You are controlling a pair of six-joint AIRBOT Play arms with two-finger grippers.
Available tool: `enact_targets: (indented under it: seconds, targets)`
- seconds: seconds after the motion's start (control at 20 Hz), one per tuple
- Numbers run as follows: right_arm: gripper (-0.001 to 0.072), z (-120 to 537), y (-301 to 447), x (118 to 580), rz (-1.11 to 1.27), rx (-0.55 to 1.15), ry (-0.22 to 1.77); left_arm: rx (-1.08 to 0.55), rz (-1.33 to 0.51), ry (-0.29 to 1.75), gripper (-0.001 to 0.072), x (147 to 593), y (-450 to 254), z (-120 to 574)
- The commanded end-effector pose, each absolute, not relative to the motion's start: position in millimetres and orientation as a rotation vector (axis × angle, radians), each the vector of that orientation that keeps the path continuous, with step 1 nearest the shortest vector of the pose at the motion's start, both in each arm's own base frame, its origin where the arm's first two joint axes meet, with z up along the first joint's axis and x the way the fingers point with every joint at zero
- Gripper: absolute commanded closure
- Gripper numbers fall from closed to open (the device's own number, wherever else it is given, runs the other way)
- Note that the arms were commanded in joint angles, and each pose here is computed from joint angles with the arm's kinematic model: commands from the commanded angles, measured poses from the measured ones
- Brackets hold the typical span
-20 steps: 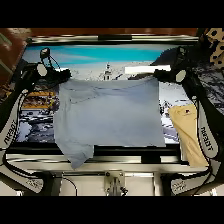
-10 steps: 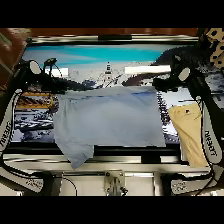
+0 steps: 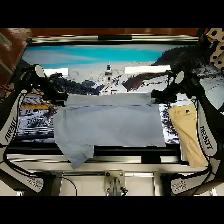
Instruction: Fold the shirts.
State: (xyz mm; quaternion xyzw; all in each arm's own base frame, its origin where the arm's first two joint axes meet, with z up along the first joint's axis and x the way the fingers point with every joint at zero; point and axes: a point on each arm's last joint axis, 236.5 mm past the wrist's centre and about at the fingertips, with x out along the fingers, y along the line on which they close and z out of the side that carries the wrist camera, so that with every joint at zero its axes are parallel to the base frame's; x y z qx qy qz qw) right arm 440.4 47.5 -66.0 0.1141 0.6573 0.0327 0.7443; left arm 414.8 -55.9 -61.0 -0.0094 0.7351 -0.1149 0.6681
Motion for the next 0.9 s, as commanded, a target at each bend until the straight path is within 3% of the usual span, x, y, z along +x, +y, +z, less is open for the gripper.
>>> enact_targets:
  seconds: [0.0,0.55,0.6,0.65,0.7,0.75,0.85]
  targets:
    - [0.0652,-73,45,430,0.061,0.240,1.491,-0.015,-0.247,1.752,0.0669,399,-51,-74]
    - [0.0651,-86,30,434,-0.004,0.205,1.493,0.038,-0.168,1.730,0.0668,409,-33,-83]
    - [0.0624,-86,33,433,0.002,0.217,1.496,0.033,-0.167,1.726,0.0667,410,-33,-83]
    - [0.0515,-85,37,434,0.015,0.234,1.493,0.033,-0.168,1.726,0.0584,410,-34,-83]
    - [0.0313,-82,44,435,0.048,0.246,1.487,0.023,-0.176,1.724,0.0359,409,-36,-81]
    - [0.0212,-75,50,435,0.090,0.244,1.480,0.009,-0.187,1.718,0.0267,409,-40,-77]
    - [0.0197,-55,54,432,0.138,0.217,1.469,-0.013,-0.210,1.679,0.0261,412,-47,-60]
